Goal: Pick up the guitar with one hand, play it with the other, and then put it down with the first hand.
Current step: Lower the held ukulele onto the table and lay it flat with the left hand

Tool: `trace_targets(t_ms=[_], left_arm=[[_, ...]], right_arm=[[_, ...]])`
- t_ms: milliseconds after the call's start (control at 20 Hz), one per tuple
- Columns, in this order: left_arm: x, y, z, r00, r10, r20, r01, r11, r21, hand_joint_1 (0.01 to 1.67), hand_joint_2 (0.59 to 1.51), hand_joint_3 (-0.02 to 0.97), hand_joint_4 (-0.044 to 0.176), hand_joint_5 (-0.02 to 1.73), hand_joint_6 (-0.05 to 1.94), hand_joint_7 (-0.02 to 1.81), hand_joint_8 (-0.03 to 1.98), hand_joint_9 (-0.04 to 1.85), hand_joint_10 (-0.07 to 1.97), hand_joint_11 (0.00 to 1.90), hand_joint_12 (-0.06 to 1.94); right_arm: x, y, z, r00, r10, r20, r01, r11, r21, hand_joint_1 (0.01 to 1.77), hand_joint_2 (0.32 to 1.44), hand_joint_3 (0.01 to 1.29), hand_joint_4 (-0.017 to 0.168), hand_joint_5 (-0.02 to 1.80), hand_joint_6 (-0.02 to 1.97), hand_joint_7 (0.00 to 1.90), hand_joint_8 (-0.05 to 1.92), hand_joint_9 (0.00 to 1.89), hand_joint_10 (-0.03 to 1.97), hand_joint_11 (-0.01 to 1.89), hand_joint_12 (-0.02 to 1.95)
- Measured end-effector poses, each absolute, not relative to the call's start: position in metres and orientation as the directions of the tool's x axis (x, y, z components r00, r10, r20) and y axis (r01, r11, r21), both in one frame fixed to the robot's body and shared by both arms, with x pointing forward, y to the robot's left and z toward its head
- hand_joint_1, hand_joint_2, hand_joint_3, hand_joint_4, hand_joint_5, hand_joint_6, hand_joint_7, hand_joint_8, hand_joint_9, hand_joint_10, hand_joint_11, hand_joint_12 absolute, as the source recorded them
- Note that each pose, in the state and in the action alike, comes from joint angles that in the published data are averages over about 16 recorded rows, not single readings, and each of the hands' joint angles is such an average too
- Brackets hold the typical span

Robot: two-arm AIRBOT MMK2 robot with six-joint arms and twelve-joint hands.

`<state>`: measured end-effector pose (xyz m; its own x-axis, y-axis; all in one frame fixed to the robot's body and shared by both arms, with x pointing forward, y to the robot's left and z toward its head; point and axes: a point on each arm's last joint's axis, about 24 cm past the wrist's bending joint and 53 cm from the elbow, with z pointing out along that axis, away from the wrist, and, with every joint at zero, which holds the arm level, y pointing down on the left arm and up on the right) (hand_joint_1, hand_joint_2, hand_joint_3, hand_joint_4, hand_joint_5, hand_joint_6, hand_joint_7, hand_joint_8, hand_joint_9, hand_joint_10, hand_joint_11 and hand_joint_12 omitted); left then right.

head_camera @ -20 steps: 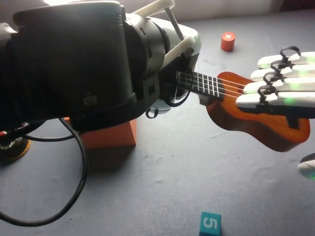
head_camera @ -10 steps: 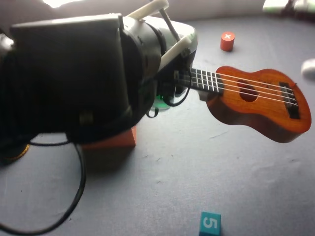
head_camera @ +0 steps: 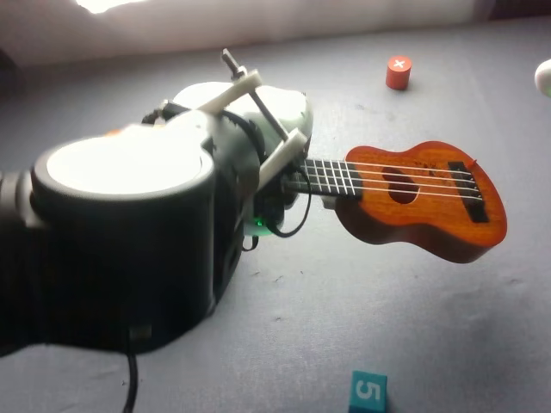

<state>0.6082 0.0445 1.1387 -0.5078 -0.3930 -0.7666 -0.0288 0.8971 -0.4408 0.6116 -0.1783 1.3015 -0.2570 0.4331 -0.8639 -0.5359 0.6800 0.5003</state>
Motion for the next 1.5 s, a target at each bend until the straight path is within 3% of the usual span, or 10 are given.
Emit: trace_targets(t_ms=[450,950,1500], left_arm=[[0.592,0.043,1.11,-0.517,-0.387,-0.763,-0.044,0.903,-0.428,1.45,1.092,-0.014,0.049,1.27,1.88,1.32,1.97,1.43,1.92,1.46,1.9],[0.572,0.019,1.082,-0.551,-0.362,-0.751,-0.013,0.904,-0.426,1.45,1.092,-0.014,0.057,1.28,1.88,1.32,1.97,1.43,1.92,1.46,1.9],[0.569,0.01,1.058,-0.559,-0.365,-0.744,-0.01,0.901,-0.435,1.45,1.092,-0.014,0.065,1.28,1.89,1.32,1.97,1.42,1.92,1.45,1.9]], right_arm=[[0.609,-0.173,1.3,-0.266,0.429,-0.863,-0.538,0.677,0.502,0.15,1.32,0.02,0.003,0.11,0.04,0.11,0.01,0.06,0.0,0.02,0.0],[0.607,-0.171,1.298,-0.273,0.427,-0.862,-0.539,0.675,0.504,0.12,1.32,0.02,0.003,0.11,0.04,0.11,0.01,0.07,0.0,0.02,0.0],[0.607,-0.17,1.298,-0.274,0.426,-0.862,-0.539,0.675,0.505,0.1,1.33,0.02,0.003,0.11,0.04,0.12,0.01,0.07,0.0,0.02,0.0]])
